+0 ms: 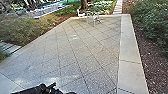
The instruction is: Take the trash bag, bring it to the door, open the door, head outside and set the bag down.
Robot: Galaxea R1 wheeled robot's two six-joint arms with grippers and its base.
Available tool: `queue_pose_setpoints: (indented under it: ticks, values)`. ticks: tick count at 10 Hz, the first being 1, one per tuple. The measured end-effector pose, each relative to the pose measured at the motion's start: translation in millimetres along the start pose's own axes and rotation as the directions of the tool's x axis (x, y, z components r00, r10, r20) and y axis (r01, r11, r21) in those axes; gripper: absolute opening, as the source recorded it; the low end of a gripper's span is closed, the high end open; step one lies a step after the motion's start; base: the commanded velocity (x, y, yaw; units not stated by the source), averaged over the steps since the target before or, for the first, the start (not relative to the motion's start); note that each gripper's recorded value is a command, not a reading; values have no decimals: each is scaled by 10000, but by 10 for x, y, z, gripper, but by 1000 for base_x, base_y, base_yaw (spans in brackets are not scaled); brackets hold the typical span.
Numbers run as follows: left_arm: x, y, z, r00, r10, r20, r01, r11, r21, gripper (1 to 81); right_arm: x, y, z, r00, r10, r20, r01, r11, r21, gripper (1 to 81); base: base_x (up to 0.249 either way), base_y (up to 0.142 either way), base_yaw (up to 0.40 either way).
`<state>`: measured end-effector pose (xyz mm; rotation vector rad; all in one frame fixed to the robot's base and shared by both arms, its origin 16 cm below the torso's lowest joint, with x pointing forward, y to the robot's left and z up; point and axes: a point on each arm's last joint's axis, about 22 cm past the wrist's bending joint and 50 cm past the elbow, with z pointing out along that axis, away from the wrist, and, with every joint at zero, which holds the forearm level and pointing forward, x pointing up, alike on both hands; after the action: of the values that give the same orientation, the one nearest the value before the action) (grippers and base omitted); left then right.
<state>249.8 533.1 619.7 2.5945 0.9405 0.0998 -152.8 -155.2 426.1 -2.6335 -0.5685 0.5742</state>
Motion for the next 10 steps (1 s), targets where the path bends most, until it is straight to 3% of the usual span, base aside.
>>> queue_pose_setpoints:
  ticks: [1, 3, 6, 8, 10]
  values:
    - [-42, -24, 20, 9999, -119, 48, 119, 9999, 8, 10, 10, -2, 0, 10000, -2, -46, 2, 10000, 10, 811, 0, 0, 0]
    - [-331, -120, 174, 9990, -173, 415, 171, 9998, 59, 10, 27, 2, -7, 9999, -22, -110, 22, 10000, -7, 811, 0, 0, 0]
    - [-1281, -199, 577, 9923, 182, 1222, -134, 9991, -401, 10, 291, 109, -106, 9968, -377, -712, 354, 9988, -326, 811, 0, 0, 0]
    - [-1997, -543, 784, 9912, 185, 1310, -150, 9995, -271, 10, 508, 205, -202, 9911, -747, -1104, 678, 9956, -653, 811, 0, 0, 0]
    - [-2662, -715, 1051, 9902, 419, 1330, -389, 9989, -246, 10, 684, 277, -282, 9843, -1057, -1415, 932, 9914, -921, 811, 0, 0, 0]
